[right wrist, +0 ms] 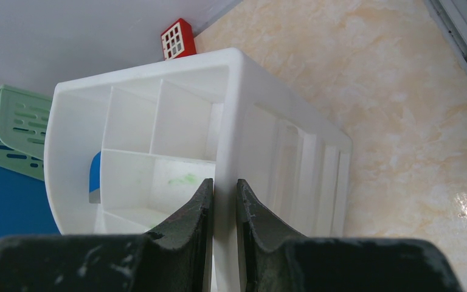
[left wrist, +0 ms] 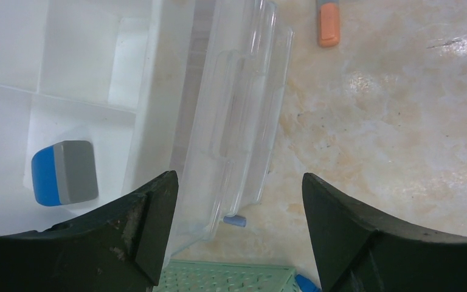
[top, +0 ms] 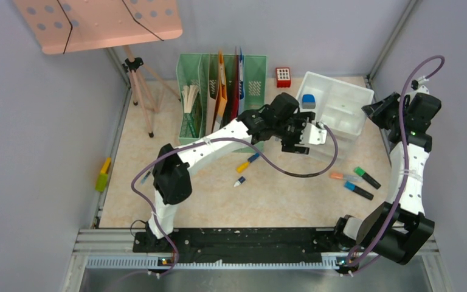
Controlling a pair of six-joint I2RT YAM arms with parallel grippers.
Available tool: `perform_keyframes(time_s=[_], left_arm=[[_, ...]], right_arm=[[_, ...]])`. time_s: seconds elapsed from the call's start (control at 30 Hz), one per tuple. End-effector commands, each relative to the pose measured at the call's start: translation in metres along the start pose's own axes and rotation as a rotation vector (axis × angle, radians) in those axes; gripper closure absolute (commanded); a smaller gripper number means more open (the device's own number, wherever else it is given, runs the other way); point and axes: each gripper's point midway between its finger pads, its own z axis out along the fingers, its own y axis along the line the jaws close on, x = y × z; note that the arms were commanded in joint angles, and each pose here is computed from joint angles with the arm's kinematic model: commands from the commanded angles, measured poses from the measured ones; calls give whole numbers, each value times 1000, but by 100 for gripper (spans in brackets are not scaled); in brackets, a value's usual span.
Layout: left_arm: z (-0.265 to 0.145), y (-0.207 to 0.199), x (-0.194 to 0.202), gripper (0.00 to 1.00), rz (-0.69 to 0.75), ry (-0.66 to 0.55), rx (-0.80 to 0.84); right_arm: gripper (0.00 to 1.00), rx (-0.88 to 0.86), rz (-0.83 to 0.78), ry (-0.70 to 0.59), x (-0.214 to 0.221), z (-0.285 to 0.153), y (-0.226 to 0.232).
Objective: Organize the desk
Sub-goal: Open the drawer in the storage box.
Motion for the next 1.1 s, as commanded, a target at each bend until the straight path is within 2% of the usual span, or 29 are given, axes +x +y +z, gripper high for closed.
perform_keyframes(time_s=[0.0, 0.57, 1.07], left_arm=[[2, 13, -17, 20, 53, -39, -37], [12, 14, -4, 20, 169, 23, -51], [25, -4, 17, 20, 216, 93, 34]], right_arm=[[100, 15, -11, 58, 16, 3, -8], [100, 20, -12, 65, 17, 4, -10], [100, 15, -24, 62, 11, 2, -6]])
